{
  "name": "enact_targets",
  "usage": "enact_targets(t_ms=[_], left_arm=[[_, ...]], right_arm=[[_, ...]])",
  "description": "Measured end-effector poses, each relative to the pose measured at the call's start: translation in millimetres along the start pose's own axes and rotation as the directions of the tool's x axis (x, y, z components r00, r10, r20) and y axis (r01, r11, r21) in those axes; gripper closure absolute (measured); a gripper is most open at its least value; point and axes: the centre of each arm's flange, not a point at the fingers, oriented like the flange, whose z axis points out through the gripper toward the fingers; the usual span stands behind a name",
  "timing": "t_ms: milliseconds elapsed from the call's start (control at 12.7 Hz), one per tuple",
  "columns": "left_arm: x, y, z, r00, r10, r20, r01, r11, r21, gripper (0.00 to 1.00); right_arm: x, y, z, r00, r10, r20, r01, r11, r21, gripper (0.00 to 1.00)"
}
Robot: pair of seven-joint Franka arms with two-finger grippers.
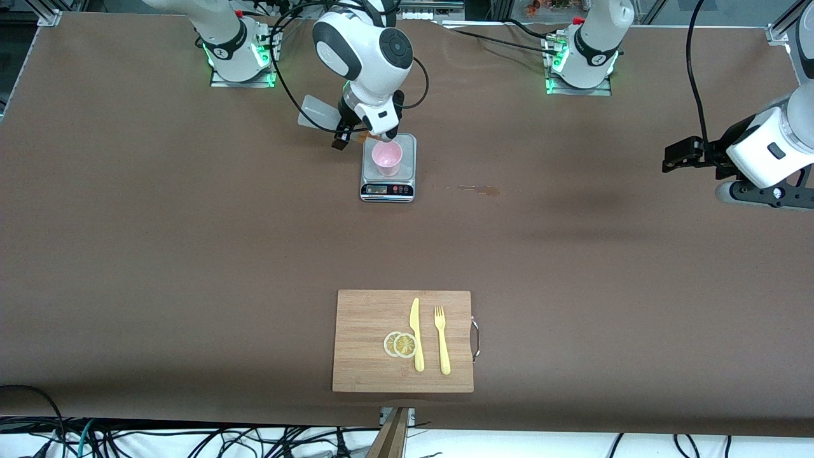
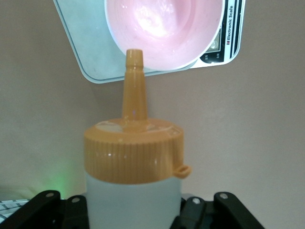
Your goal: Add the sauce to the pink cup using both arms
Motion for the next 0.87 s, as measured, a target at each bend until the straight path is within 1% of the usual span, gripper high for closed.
enact_targets(t_ms=[316,395,474,711,868], left_arm=[[0,0,0,1.0,0.0,0.0,0.0,1.0,0.0,0.0],[0,0,0,1.0,0.0,0.0,0.0,1.0,0.0,0.0],[0,0,0,1.0,0.0,0.0,0.0,1.0,0.0,0.0],[0,1,0,1.0,0.001,0.0,-0.001,1.0,0.0,0.0],[0,1,0,1.0,0.002,0.0,-0.002,1.0,0.0,0.0]], right_arm=[[-3,11,-7,1.0,-0.006,-0.013,0.005,1.0,-0.005,0.81],[-10,24,-11,1.0,-0.009,-0.018,0.009,1.0,0.001,0.81],[-19,42,-16,1.0,-0.01,-0.028,0.011,1.0,0.019,0.81],[-53,90,-31,0.994,-0.024,-0.111,0.034,0.995,0.092,0.81],[-84,118,-35,0.981,-0.049,-0.185,0.075,0.988,0.136,0.81]])
